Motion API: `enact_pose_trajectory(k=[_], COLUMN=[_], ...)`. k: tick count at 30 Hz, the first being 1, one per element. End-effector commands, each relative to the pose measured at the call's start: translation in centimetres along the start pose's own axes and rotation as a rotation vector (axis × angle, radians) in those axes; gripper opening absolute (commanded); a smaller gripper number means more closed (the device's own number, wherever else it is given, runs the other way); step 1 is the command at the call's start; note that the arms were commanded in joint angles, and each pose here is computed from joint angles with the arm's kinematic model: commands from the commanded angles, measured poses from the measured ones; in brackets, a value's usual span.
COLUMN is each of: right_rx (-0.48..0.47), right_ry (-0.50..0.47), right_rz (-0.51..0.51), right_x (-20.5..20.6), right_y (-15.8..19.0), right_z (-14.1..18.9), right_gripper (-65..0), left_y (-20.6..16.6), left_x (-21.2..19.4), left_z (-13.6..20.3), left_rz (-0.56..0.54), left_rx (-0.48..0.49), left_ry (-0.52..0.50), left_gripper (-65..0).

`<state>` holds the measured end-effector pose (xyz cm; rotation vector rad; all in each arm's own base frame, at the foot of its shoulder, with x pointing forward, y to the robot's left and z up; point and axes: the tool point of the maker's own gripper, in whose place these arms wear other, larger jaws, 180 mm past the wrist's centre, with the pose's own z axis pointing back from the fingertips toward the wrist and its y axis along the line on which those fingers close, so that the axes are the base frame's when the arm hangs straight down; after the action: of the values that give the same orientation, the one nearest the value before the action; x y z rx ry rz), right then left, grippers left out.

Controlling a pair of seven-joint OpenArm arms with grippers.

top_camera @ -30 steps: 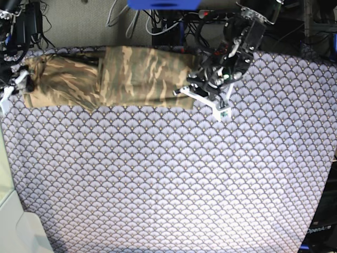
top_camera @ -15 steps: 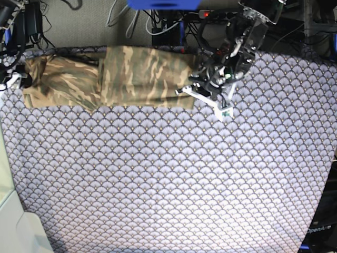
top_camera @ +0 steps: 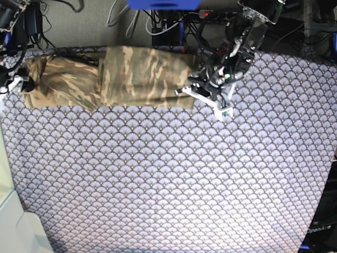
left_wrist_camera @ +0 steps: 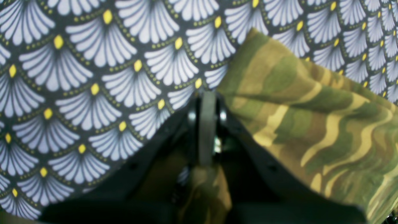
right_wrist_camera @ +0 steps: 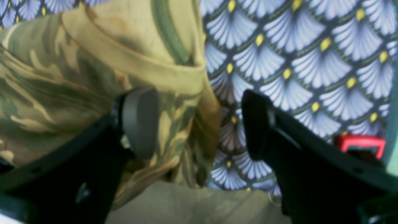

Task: Fold the T-shirt properly
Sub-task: 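Hold the folded end down with the left gripper while the right adjusts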

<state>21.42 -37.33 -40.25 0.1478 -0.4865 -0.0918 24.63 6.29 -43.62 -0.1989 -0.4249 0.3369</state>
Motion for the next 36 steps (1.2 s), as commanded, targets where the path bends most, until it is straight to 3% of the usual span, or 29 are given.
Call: enact_pose_trajectory(k=[1, 12, 18, 25, 36], right_rx=[-0.016, -0.007, 0.000, -0.008, 0.034], right_ry=[-0.049, -0.068, -0.033, -0.022, 0.021], right_rz=[0.024, 0.060, -0.021, -0.034, 0.006], right_x=[1.8, 2.5, 0.6, 0.2, -1.5], right_y=[-0.6, -0.1, -1.8, -2.5, 0.1], right_z=[0.9, 0.6, -0.5, -0.3, -1.3], right_gripper=[-22.3, -22.3, -22.3, -22.3, -22.4], left_y=[0.5, 0.4, 1.0, 1.0, 0.8], left_x=[-0.4, -0.3, -0.8, -0.7, -0.5], left_z=[0.0, 0.1, 0.1, 0.1, 0.0], left_rz=[0.006, 0.005, 0.008, 0.008, 0.011], left_rx=[0.018, 0.015, 0.026, 0.026, 0.024], left_ry=[0.018, 0.016, 0.024, 0.021, 0.018], left_gripper=[-63.7, -63.7, -63.7, -63.7, -63.7])
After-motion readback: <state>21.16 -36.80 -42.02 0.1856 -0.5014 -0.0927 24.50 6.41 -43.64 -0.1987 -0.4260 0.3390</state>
